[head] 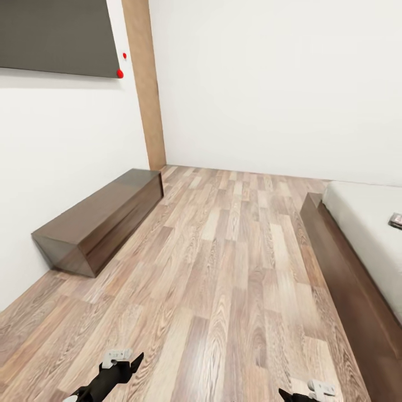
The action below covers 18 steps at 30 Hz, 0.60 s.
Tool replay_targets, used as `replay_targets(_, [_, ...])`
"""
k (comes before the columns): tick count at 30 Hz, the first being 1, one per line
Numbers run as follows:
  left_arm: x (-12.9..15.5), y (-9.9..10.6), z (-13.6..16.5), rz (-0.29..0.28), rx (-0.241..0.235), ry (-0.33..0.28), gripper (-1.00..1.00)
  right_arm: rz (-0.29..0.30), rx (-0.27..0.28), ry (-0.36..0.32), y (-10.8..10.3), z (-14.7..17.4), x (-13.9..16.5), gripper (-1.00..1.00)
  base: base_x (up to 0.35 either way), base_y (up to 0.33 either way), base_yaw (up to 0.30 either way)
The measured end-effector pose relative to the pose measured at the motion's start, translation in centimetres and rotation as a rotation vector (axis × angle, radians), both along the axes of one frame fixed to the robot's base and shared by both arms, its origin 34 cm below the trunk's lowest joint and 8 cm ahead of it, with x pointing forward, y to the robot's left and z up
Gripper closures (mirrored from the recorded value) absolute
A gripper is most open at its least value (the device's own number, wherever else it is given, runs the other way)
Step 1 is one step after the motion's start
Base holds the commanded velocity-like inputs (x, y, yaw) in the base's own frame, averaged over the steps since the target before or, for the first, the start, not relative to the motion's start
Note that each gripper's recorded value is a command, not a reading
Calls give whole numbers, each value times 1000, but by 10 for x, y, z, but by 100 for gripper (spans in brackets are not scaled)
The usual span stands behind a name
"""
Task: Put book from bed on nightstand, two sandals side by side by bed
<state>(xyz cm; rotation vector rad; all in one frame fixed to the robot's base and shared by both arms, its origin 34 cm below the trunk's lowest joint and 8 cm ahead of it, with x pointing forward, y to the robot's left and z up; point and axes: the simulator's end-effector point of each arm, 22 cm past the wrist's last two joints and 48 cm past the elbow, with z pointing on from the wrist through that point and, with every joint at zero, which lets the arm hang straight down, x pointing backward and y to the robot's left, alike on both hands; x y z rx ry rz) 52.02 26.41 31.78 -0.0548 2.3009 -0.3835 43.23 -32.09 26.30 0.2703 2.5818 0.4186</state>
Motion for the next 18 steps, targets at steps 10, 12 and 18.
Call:
replay_targets(10, [0, 0, 0, -1, 0, 0, -100, 1, 0, 0, 0, 0, 0, -100, 127, 0, -194])
replay_targets(12, [0, 0, 0, -1, 0, -1, -100, 1, 0, -1, 0, 0, 0, -100, 320, 0, -29])
replay_targets(18, [0, 0, 0, -1, 1, -1, -100, 1, 0, 0, 0, 0, 0, -100, 331, 19, -7])
